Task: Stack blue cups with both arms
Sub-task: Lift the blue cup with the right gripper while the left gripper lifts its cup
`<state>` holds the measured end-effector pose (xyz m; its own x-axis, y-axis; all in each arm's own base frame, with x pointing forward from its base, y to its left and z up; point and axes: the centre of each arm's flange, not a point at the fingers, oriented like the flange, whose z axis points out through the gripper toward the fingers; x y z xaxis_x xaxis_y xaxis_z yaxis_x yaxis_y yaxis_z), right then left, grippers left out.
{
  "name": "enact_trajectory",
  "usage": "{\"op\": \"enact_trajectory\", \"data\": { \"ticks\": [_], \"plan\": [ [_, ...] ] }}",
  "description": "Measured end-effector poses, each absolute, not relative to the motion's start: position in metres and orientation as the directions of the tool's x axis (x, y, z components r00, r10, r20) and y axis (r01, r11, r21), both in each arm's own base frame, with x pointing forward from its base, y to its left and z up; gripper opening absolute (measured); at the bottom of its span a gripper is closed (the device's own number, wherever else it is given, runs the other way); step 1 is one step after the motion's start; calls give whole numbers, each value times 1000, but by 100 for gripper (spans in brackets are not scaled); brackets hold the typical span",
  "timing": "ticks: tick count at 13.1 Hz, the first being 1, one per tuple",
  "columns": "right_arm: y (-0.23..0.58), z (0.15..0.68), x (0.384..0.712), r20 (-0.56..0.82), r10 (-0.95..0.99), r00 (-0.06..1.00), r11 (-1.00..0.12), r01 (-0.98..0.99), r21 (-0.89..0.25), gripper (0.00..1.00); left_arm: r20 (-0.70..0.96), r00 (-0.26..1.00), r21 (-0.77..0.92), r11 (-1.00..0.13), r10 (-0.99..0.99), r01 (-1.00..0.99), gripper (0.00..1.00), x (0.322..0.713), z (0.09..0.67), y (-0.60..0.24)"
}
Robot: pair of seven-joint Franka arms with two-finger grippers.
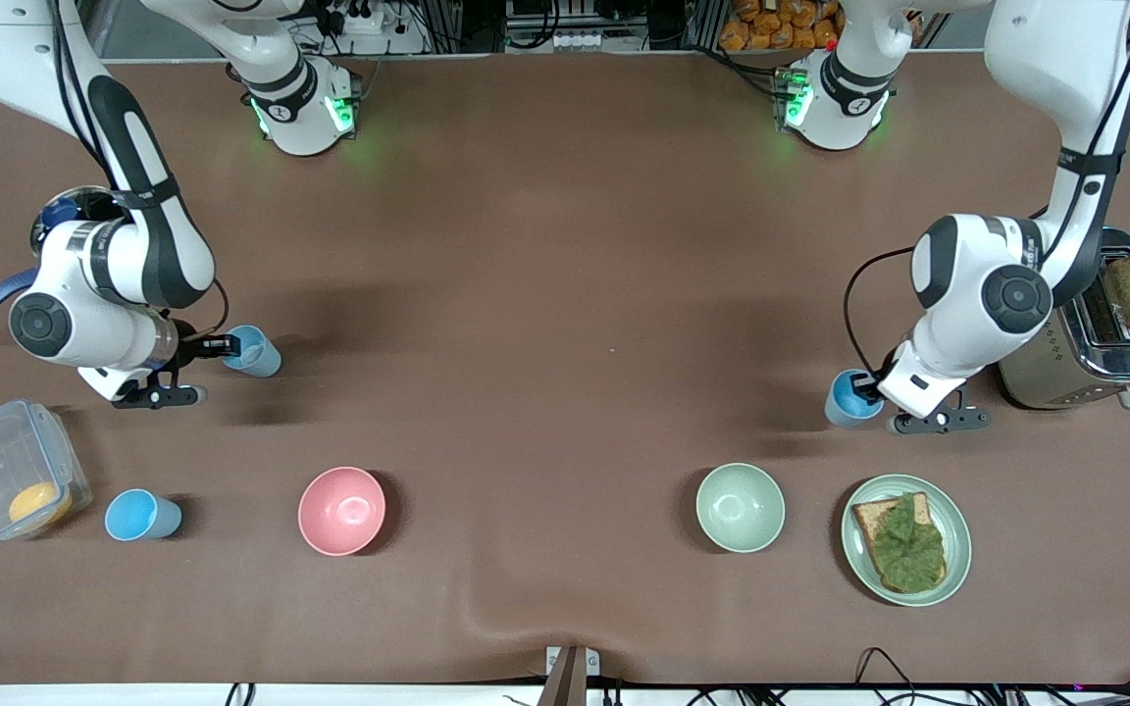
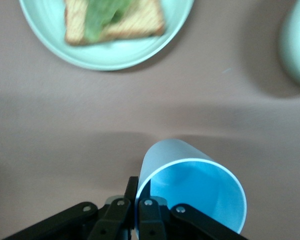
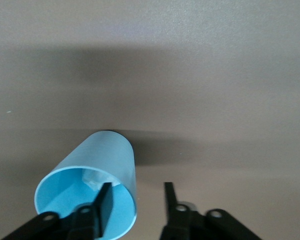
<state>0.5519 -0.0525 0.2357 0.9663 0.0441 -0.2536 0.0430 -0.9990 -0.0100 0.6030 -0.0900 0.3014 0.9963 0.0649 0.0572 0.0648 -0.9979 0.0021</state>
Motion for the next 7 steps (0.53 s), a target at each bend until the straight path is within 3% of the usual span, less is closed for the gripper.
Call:
{"op": "enact_trajectory", "data": {
  "ticks": [4, 7],
  "plan": [
    [-48, 231, 549, -272, 36, 962, -999, 29, -30, 2, 36, 998, 11, -999, 53, 53, 3, 616, 402, -128],
    [-27, 239, 553, -309, 45, 950, -998, 28, -57, 2, 54, 997, 23, -998, 62, 61, 3, 622, 443, -144]
  ]
}}
